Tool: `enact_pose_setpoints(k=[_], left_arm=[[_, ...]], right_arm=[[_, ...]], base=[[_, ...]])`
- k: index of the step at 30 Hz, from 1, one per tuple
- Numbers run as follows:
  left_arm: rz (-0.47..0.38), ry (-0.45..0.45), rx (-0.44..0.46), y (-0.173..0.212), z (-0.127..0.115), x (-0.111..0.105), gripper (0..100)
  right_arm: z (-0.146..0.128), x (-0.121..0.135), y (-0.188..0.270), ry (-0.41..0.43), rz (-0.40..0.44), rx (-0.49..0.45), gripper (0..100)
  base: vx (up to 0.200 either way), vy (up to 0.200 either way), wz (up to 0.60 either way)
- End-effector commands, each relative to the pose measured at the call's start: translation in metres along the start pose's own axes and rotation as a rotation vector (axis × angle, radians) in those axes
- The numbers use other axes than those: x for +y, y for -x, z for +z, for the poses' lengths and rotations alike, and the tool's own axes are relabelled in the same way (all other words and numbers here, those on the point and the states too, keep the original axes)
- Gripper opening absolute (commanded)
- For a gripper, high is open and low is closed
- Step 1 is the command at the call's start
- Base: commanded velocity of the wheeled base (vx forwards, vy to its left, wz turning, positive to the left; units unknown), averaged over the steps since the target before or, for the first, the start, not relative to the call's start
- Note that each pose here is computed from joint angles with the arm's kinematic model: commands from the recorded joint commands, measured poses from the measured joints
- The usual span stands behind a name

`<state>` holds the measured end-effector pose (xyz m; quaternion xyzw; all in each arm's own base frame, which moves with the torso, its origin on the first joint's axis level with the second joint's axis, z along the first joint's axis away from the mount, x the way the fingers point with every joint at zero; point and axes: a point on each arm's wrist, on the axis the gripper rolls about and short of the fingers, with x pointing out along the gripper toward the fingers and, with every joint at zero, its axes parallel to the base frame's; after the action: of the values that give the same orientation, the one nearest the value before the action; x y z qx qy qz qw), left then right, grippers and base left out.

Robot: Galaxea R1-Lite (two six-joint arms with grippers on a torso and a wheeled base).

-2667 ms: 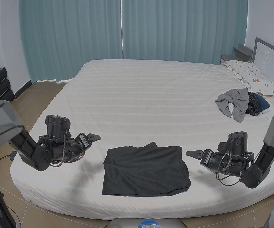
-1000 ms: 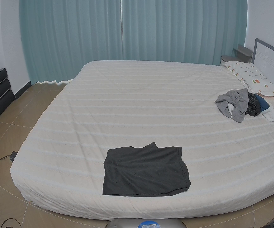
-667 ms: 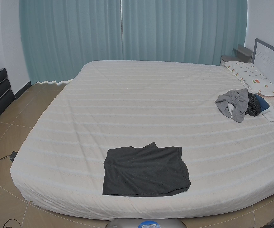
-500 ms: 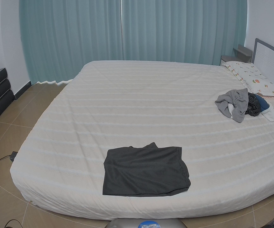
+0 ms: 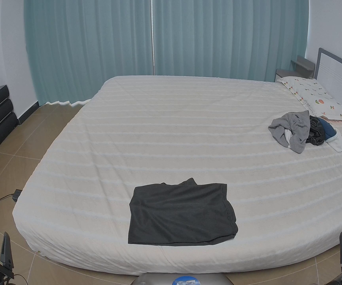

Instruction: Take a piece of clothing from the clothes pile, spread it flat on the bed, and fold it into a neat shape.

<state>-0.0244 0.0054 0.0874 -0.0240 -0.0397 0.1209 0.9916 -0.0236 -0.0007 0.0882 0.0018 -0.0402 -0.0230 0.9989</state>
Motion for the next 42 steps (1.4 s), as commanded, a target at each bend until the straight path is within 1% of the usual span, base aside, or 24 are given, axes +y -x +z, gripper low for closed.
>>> enact_pose_setpoints(k=[1, 4, 7, 9, 10, 12, 17, 18, 19, 20, 22, 23, 28, 30, 32, 34, 36, 38, 42], left_arm=[[-0.015, -0.008, 0.013, -0.0005, -0.0052, -0.0003, 100], [-0.049, -0.007, 0.015, -0.0005, -0.0054, -0.001, 100], [-0.082, -0.005, 0.018, -0.0005, -0.0056, -0.0017, 100], [-0.11, -0.007, 0.019, -0.0003, -0.0053, -0.0023, 100], [-0.139, -0.007, 0.023, -0.0002, -0.0054, -0.0029, 100], [-0.147, -0.01, 0.024, -0.0001, -0.0054, -0.0031, 100], [-0.143, -0.001, 0.024, -0.0001, -0.0054, -0.0031, 100], [-0.142, 0.001, 0.024, -0.0001, -0.0054, -0.0031, 100], [-0.142, 0.001, 0.024, -0.0001, -0.0054, -0.0031, 100], [-0.142, -0.002, 0.024, -0.0001, -0.0054, -0.0031, 100], [-0.144, -0.004, 0.024, -0.0001, -0.0054, -0.0031, 100], [-0.145, -0.004, 0.024, -0.0001, -0.0054, -0.0032, 100], [-0.157, -0.007, 0.024, -0.0001, -0.0054, -0.0034, 100], [-0.177, -0.007, 0.025, 0.0, -0.0054, -0.0039, 100], [-0.245, 0.002, 0.027, 0.0005, -0.0048, -0.0053, 100], [-0.254, 0.017, 0.029, 0.0006, -0.0045, -0.0055, 100], [-0.255, 0.054, 0.034, 0.0007, -0.0042, -0.0055, 100], [-0.253, 0.087, 0.038, 0.0008, -0.0039, -0.0055, 100], [-0.205, 0.091, 0.036, 0.0005, -0.0043, -0.0045, 100]], right_arm=[[-0.004, 0.0002, -0.0001, -0.016, 0.009, 0.007, 100], [-0.0047, 0.0006, 0.0, -0.036, 0.027, 0.017, 100], [-0.0047, 0.0006, 0.0001, -0.04, 0.026, 0.02, 100], [-0.0049, 0.001, 0.0003, -0.057, 0.042, 0.028, 100], [-0.0052, 0.0018, 0.0012, -0.096, 0.077, 0.052, 100], [-0.005, 0.0021, 0.0014, -0.096, 0.088, 0.06, 100], [-0.0052, 0.0017, 0.0016, -0.079, 0.068, 0.066, 100], [-0.0054, 0.0009, 0.0016, -0.053, 0.035, 0.066, 100], [-0.0054, 0.0008, 0.0016, -0.045, 0.029, 0.066, 100], [-0.0055, 0.0003, 0.0016, 0.006, 0.011, 0.067, 100], [-0.0048, 0.0004, 0.0015, 0.061, 0.016, 0.059, 100], [-0.0048, 0.0005, 0.0015, 0.072, 0.019, 0.058, 100], [-0.0055, 0.0003, 0.0016, 0.052, 0.009, 0.066, 100], [-0.0052, 0.0002, 0.0015, 0.054, 0.005, 0.063, 100], [-0.0056, -0.0001, 0.0012, 0.077, 0.001, 0.054, 100], [-0.006, 0.0003, 0.001, 0.082, 0.014, 0.052, 100], [-0.0106, 0.001, 0.0005, 0.047, 0.045, 0.083, 100], [-0.0115, 0.0013, -0.0003, 0.024, 0.05, 0.106, 100], [-0.0124, 0.0012, 0.0, 0.013, 0.053, 0.089, 100]], base=[[0.0, 0.0, 0.0], [0.0, 0.0, 0.0], [0.0, 0.0, 0.0], [0.0, 0.0, 0.0], [0.0, 0.0, 0.0], [0.0, 0.0, 0.0], [0.0, 0.0, 0.0], [0.0, 0.0, 0.0], [0.0, 0.0, 0.0], [0.0, 0.0, 0.0], [0.0, 0.0, 0.0], [0.0, 0.0, 0.0], [0.0, 0.0, 0.0], [0.0, 0.0, 0.0], [0.0, 0.0, 0.0], [0.0, 0.0, 0.0], [0.0, 0.0, 0.0], [0.0, 0.0, 0.0], [0.0, 0.0, 0.0]])
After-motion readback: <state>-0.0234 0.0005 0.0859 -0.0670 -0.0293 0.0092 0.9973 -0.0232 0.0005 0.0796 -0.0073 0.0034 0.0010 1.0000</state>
